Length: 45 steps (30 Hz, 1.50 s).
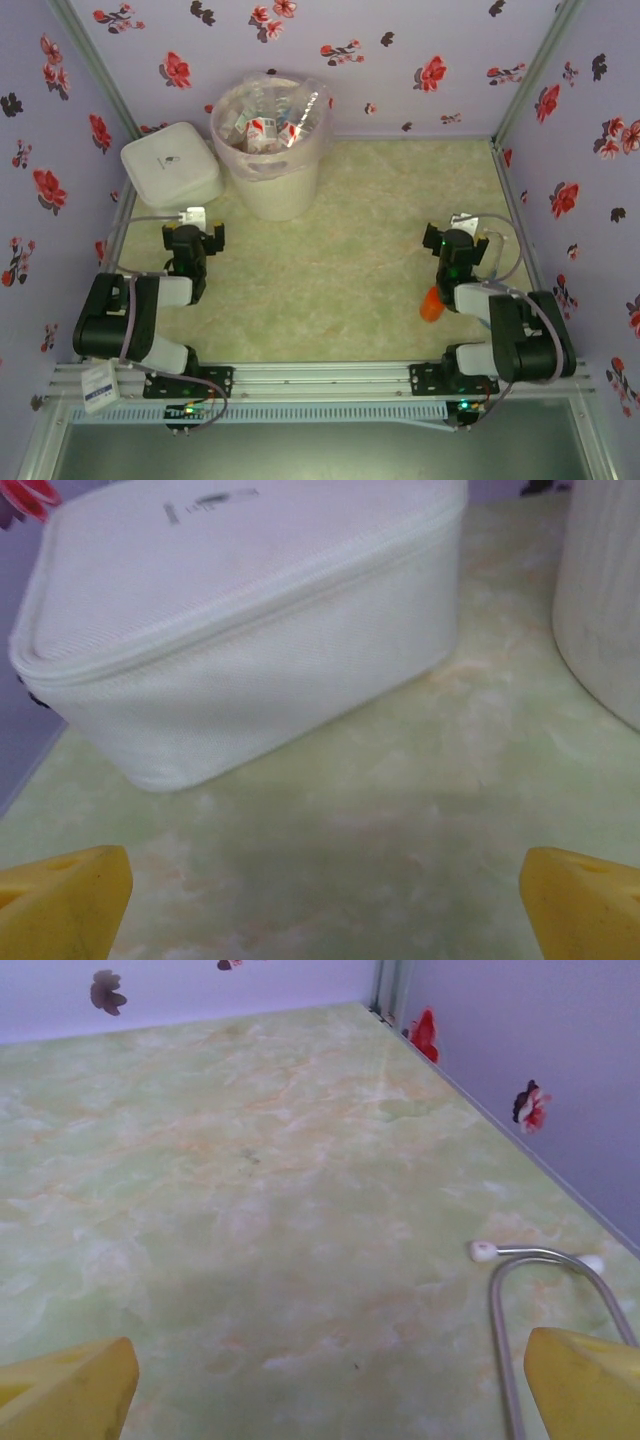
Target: Put the plastic bottles in the bin
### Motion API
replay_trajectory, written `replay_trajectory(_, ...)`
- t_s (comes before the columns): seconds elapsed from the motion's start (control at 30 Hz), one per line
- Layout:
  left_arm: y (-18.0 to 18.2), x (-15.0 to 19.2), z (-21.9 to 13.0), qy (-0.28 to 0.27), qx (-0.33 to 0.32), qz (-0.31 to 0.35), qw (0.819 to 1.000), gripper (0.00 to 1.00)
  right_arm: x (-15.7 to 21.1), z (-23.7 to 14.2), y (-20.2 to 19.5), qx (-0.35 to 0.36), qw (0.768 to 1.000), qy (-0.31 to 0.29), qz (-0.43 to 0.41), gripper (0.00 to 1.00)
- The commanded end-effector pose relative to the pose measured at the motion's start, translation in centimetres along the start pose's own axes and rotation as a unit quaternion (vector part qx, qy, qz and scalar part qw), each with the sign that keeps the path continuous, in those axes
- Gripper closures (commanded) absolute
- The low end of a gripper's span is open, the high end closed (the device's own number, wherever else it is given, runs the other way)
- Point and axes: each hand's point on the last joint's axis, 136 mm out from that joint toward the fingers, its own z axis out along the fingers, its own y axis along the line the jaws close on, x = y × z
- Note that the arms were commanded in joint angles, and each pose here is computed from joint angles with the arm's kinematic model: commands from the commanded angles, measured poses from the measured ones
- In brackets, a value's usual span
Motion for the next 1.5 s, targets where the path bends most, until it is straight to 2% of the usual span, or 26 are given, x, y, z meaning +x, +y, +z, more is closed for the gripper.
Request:
replay_trajectory(0.0,0.5,-0.9,0.3,-0.037,0.013,-0.034,0.999,0.00,-1.2,1.6,0.8,-0.013,0.999,-0.049,0.009,0.00)
replay_trajectory(0.07,0.1,-0.6,0.9,-0.036,0.021,-0.027,0.999,0.00,-1.2,2.3,1.0,-0.010,0.998,-0.065,0.006,0.00)
replay_trajectory(0.13,0.1,-0.3,0.9,-0.025,0.026,-0.031,0.999,0.00,-0.6,2.3,1.0,-0.011,1.000,-0.019,0.006,0.00)
replay_trajectory(0.2,0.2,-0.3,1.1,-0.022,0.024,-0.033,0.999,0.00,-0.9,2.7,0.6,-0.004,0.999,-0.043,0.015,0.00)
replay_trajectory(0.3,0.6,-0.3,1.4,-0.015,0.018,-0.042,0.999,0.00,-0.7,2.8,0.7,-0.004,1.000,-0.019,0.011,0.01)
replay_trajectory(1.47,0.8,-0.3,1.5,-0.013,0.016,-0.046,0.999,0.00,-0.8,3.1,0.6,-0.001,1.000,-0.020,0.013,0.01)
